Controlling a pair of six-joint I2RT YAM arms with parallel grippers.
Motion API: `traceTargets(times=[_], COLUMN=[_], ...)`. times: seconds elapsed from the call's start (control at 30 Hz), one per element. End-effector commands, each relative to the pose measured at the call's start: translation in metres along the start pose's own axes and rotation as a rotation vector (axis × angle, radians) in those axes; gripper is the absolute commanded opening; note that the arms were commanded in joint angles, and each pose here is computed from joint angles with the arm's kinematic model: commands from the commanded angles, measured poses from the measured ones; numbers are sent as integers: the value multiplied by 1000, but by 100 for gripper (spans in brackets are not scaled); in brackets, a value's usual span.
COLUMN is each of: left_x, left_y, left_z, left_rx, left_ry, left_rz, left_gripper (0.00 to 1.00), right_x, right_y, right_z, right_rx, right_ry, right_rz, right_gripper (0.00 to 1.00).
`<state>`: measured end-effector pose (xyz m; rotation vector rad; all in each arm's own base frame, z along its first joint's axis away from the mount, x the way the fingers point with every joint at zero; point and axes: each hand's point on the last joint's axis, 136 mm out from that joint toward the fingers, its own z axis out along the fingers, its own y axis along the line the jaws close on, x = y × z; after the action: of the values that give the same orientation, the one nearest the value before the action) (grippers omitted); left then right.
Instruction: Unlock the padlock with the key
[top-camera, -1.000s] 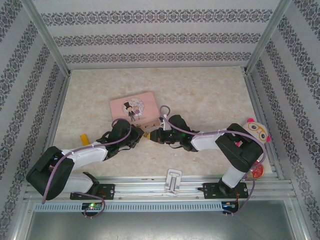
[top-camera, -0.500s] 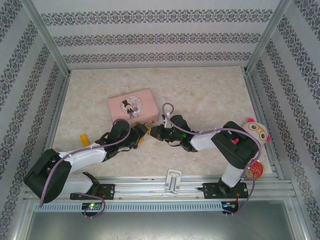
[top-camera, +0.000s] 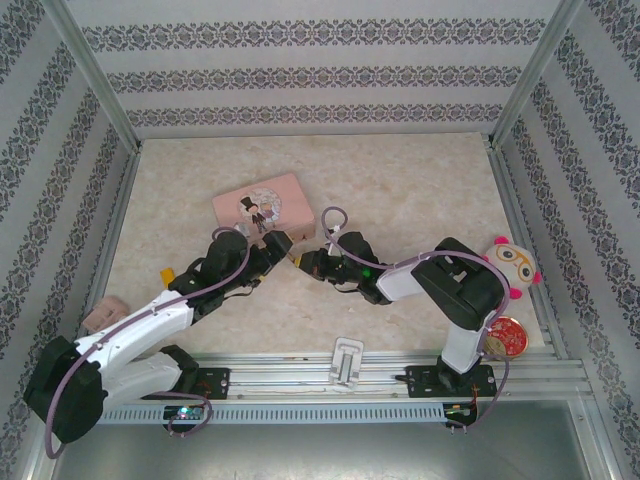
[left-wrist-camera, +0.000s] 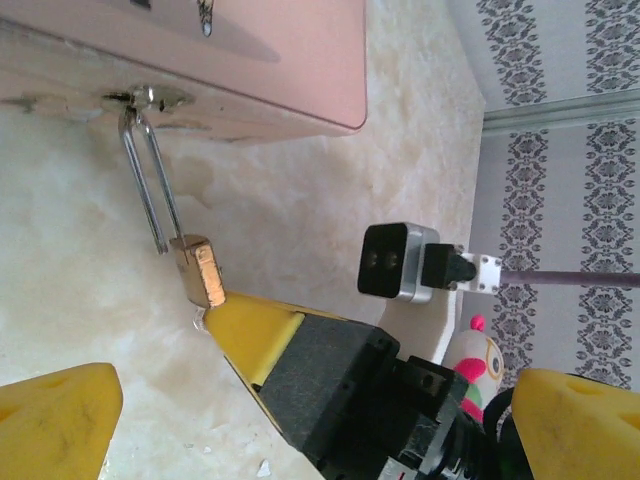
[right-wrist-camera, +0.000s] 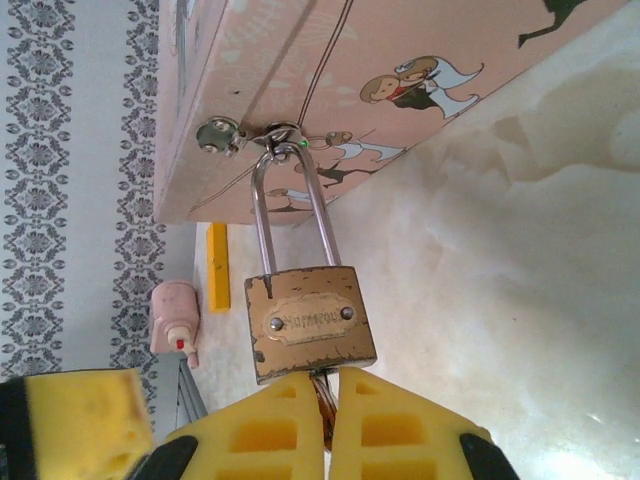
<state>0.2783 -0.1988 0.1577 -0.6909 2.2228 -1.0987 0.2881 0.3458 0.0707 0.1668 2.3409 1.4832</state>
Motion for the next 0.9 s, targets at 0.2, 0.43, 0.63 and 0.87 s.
traceTargets(times=[0.2, 0.43, 0.63, 0.87], left_x=[-10, -12, -12, -15], left_y=[2, 0, 4, 7], left_z=[-8, -9, -12, -14], left_rx=[-54, -47, -50, -54], left_ry=[-53, -59, -69, -83], left_rz=[84, 92, 84, 77], left_gripper=[99, 99, 99, 99], right_x=[-9, -13, -14, -16], right_y=[-31, -37, -41, -43], right_z=[7, 11, 13, 7], right_rx=[123, 154, 180, 228], right_ry=[-66, -78, -75, -94], right_rz=[-30, -44, -48, -78], right_gripper=[5, 9, 16, 21])
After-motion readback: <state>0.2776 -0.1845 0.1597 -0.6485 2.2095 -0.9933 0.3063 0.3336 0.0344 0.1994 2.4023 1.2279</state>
